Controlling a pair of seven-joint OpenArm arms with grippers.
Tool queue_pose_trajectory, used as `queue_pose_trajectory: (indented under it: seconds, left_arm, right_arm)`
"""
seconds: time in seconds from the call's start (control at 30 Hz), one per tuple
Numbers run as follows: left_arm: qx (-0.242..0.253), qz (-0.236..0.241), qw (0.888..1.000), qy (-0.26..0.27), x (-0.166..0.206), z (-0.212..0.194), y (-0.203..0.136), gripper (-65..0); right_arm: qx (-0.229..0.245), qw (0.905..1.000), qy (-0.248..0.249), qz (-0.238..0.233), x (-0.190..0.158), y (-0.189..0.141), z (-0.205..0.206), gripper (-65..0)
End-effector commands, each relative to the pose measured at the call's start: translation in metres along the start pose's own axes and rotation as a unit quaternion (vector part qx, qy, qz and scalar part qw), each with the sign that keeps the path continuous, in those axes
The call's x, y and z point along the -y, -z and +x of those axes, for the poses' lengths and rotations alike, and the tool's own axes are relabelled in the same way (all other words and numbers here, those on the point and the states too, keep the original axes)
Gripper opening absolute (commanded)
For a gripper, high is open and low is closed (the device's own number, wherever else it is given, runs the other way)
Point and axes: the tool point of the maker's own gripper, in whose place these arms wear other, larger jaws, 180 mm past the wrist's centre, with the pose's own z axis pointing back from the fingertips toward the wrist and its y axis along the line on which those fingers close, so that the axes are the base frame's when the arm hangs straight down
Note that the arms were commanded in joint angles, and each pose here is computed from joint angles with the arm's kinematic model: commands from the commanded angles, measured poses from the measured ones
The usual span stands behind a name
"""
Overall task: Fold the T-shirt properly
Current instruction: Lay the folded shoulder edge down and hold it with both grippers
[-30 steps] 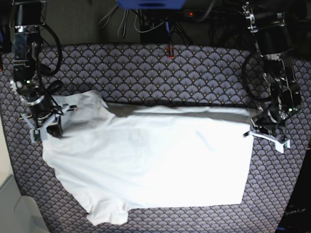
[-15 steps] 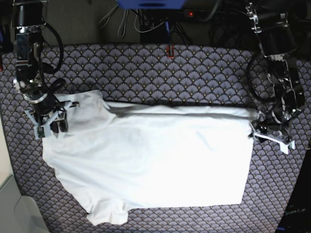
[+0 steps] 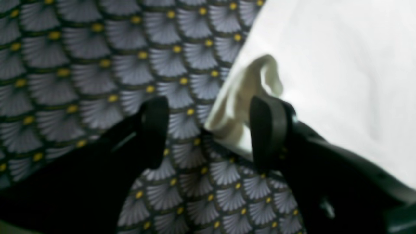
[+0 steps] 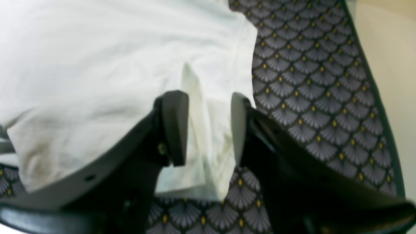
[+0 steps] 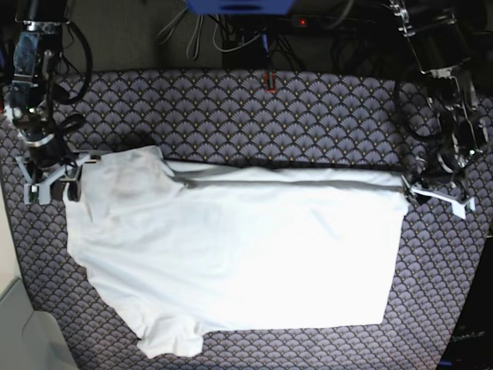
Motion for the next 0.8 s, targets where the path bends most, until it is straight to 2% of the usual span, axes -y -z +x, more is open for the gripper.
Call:
queue_pose_trajectory:
  seconds: [0.0,0.1,0.33,0.63,0.77]
  left_arm:
    - [0.027,0.000,1.000,0.005,0.000,0.015,-0.004,-26.3]
    - [0.034,0.000,0.999,0.003,0.000,0.010,-0.003,-26.2]
    - [0.006,-0.014,0.999,0.038,0.017,-0.015,0.004,-26.3]
    - [0.016,-0.023,0.999,0.036,0.028,-0.005,0.006,-26.4]
    - [-0.006,-0.015,1.000,0.023,0.020,-0.016,0.017,-26.7]
  right_arm:
    - [0.022,0.9997,-0.009,-0.005,0.007,-0.004,0.014,-41.4]
    - [0.012,0.9999,-0.009,-0.004,0.007,-0.006,0.005,-41.3]
    - [0.008,0.9999,-0.009,-0.004,0.007,-0.008,0.001,-41.3]
    - [0.006,0.9999,-0.009,-0.004,0.007,-0.008,0.000,-41.3]
    - [0.007,0.9999,-0.011,-0.005,0.008,-0.008,0.001,-41.3]
